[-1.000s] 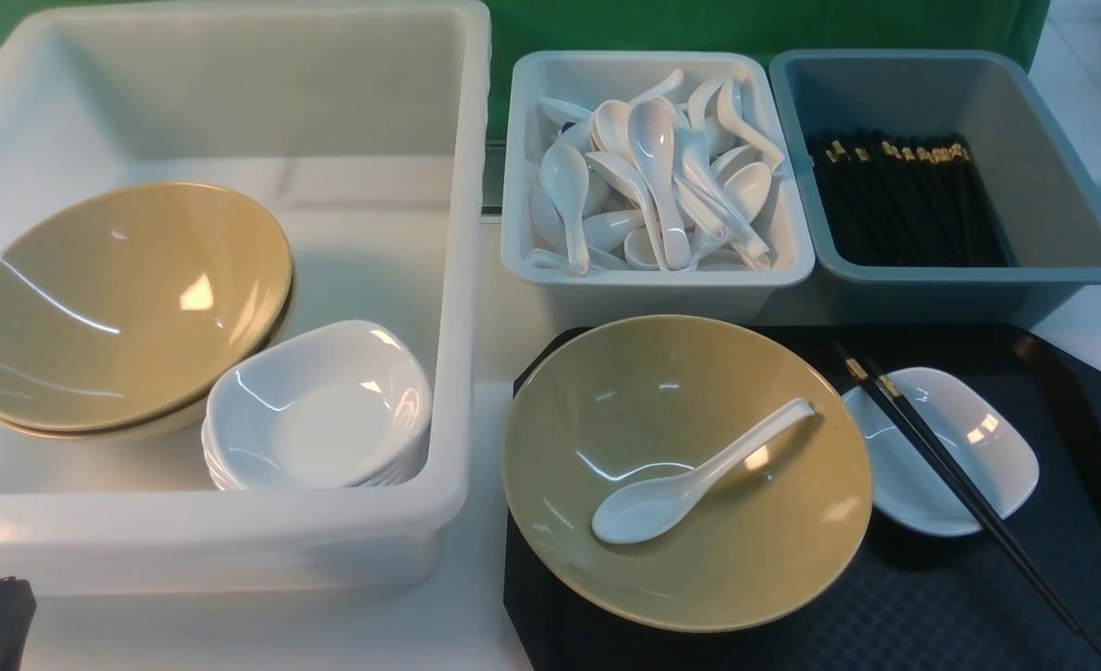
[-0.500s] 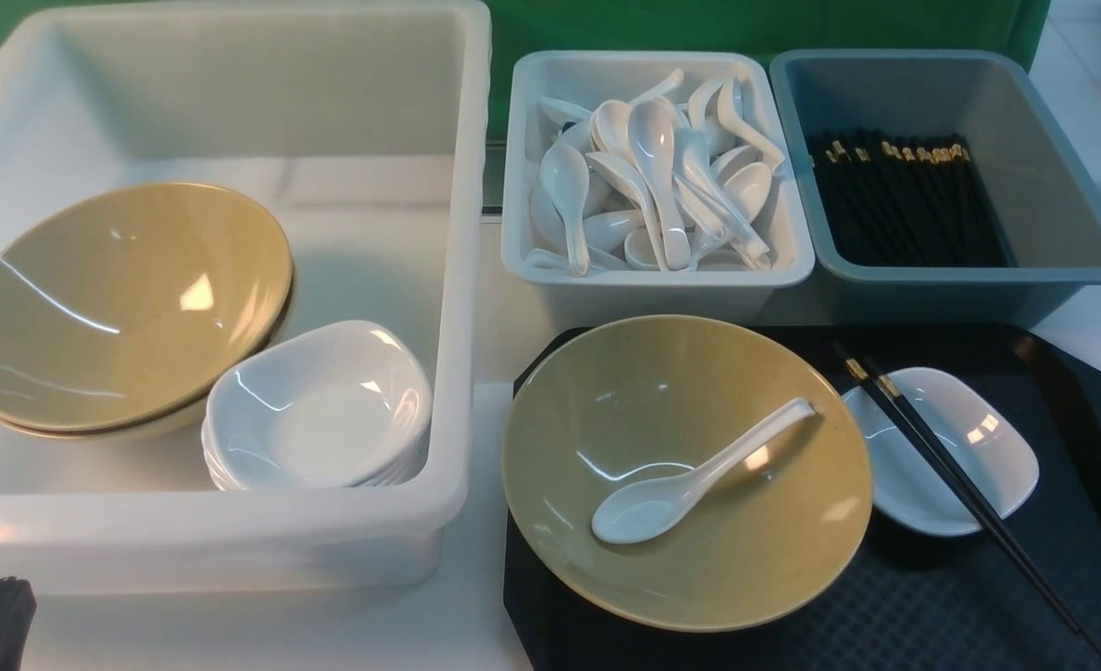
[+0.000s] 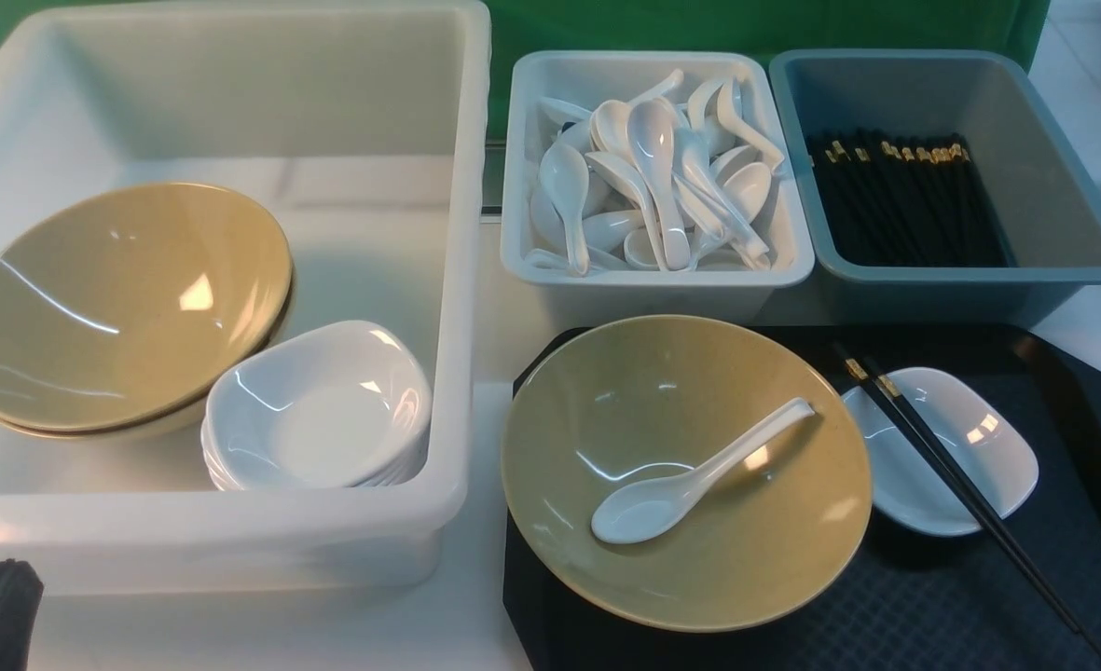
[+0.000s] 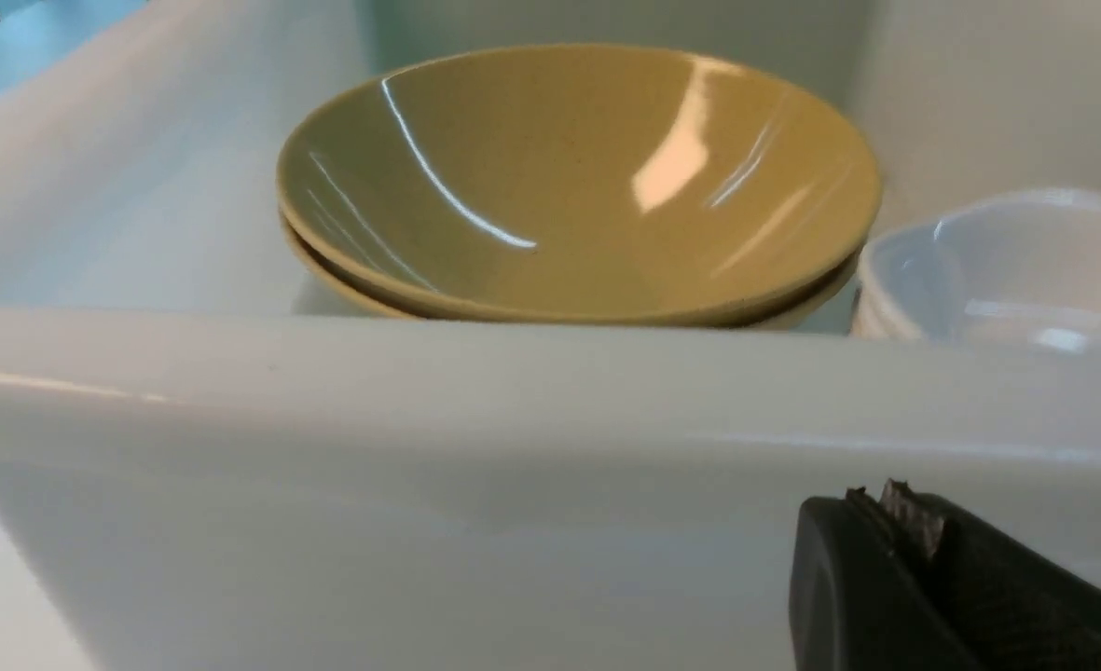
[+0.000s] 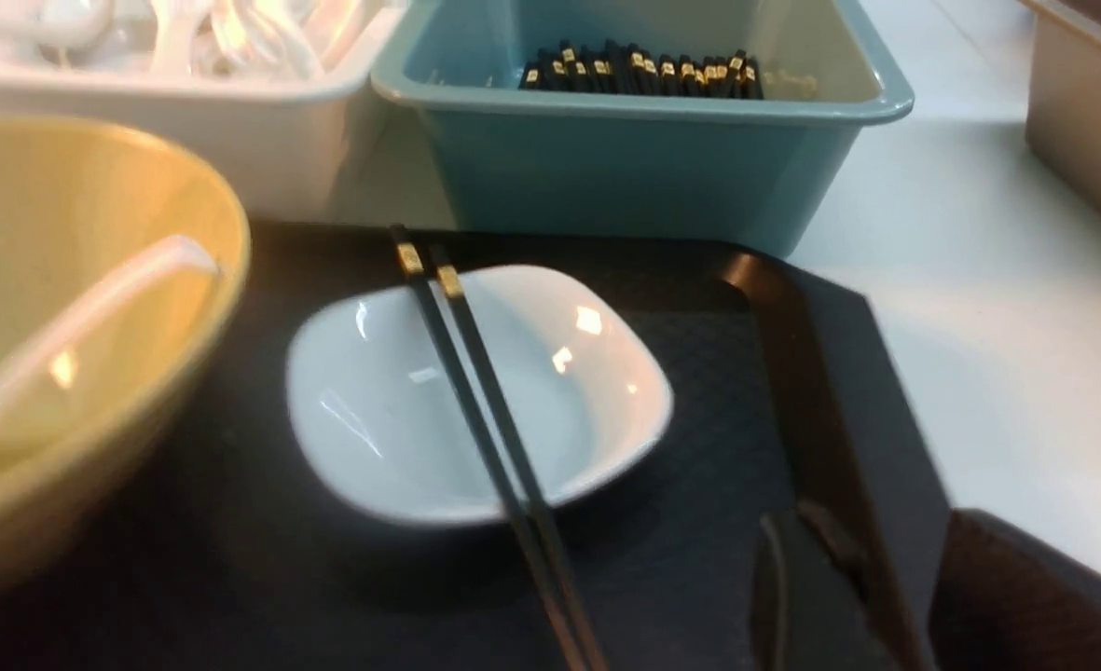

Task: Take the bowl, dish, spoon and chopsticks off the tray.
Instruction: Use the right arm to grab the chopsticks

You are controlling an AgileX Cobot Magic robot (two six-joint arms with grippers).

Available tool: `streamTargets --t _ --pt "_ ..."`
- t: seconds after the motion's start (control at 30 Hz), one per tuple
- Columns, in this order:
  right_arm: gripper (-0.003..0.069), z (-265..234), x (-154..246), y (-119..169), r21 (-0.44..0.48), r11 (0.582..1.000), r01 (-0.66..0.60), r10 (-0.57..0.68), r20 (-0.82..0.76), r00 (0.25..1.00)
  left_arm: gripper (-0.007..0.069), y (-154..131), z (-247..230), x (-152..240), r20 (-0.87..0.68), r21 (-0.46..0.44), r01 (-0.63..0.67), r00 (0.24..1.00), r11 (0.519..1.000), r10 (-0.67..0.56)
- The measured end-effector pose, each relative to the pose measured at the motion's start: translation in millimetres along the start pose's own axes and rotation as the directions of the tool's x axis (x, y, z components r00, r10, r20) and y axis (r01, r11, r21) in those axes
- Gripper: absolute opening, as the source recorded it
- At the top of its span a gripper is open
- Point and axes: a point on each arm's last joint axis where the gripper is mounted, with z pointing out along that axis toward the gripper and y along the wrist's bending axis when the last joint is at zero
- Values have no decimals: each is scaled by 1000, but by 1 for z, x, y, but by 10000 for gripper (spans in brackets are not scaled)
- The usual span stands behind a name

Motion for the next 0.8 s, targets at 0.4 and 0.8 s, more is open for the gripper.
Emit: streamTargets --t 0.4,0.8 --pt "238 -1 -6 7 -103 594 -797 800 -20 599 -11 -7 -2 -15 -40 182 957 236 225 -971" --pt "238 -5 -16 10 -128 736 -665 669 -12 743 -11 -25 -16 -47 -40 275 771 606 574 -795"
